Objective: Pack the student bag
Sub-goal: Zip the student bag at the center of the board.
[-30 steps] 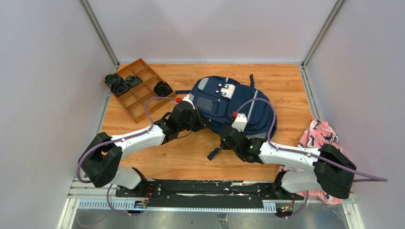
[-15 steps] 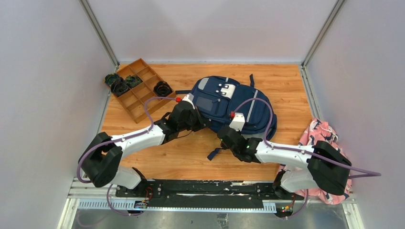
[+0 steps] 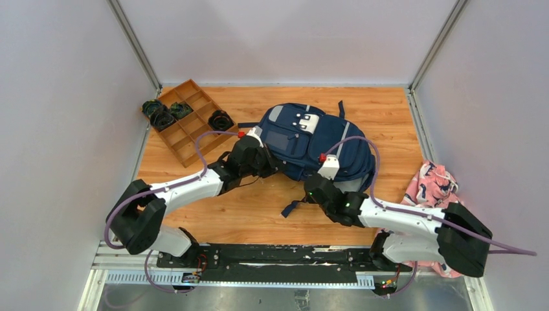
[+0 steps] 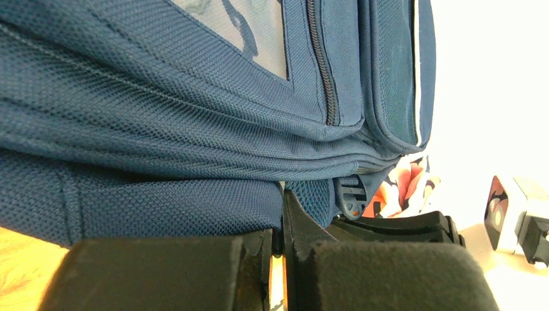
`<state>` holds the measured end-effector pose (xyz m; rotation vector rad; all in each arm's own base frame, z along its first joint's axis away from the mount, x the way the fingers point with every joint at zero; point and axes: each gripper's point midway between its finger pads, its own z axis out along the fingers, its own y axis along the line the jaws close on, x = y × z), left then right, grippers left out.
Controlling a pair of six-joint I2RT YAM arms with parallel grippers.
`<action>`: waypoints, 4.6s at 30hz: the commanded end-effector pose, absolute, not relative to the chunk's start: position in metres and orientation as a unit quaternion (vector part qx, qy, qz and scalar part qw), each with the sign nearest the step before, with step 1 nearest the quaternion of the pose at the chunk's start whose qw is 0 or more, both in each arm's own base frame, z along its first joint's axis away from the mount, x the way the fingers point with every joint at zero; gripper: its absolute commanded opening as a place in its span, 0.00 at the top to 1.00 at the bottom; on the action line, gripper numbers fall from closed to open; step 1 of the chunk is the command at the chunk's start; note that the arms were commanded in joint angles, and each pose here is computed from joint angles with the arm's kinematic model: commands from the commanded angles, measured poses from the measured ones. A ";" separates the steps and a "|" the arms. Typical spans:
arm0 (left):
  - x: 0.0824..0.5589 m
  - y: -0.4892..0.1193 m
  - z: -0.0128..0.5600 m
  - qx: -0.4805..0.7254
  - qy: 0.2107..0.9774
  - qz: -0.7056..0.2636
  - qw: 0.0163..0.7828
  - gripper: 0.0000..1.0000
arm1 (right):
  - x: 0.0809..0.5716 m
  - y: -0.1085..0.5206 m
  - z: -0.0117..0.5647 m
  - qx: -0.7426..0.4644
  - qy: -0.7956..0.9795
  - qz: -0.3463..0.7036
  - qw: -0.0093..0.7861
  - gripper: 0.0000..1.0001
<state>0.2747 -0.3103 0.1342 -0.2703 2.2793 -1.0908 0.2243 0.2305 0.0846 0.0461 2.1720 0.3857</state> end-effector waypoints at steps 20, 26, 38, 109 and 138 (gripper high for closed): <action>0.440 -0.257 0.167 -0.107 0.841 -0.339 0.407 1.00 | 0.171 0.150 0.081 -0.051 0.898 0.107 0.424 1.00; 0.473 -0.276 0.173 -0.033 0.853 -0.334 0.399 0.65 | 0.169 0.170 0.086 -0.080 0.903 0.125 0.403 1.00; 0.321 -0.302 0.199 -0.012 0.857 -0.382 0.346 0.36 | 0.197 0.204 0.105 -0.035 0.892 0.174 0.416 1.00; 0.252 -0.321 0.173 -0.091 0.851 -0.414 0.310 0.49 | 0.213 0.183 0.109 -0.030 0.903 0.192 0.383 1.00; 0.285 -0.373 0.112 -0.152 0.874 -0.389 0.248 0.45 | 0.202 0.171 0.097 -0.026 0.910 0.181 0.372 1.00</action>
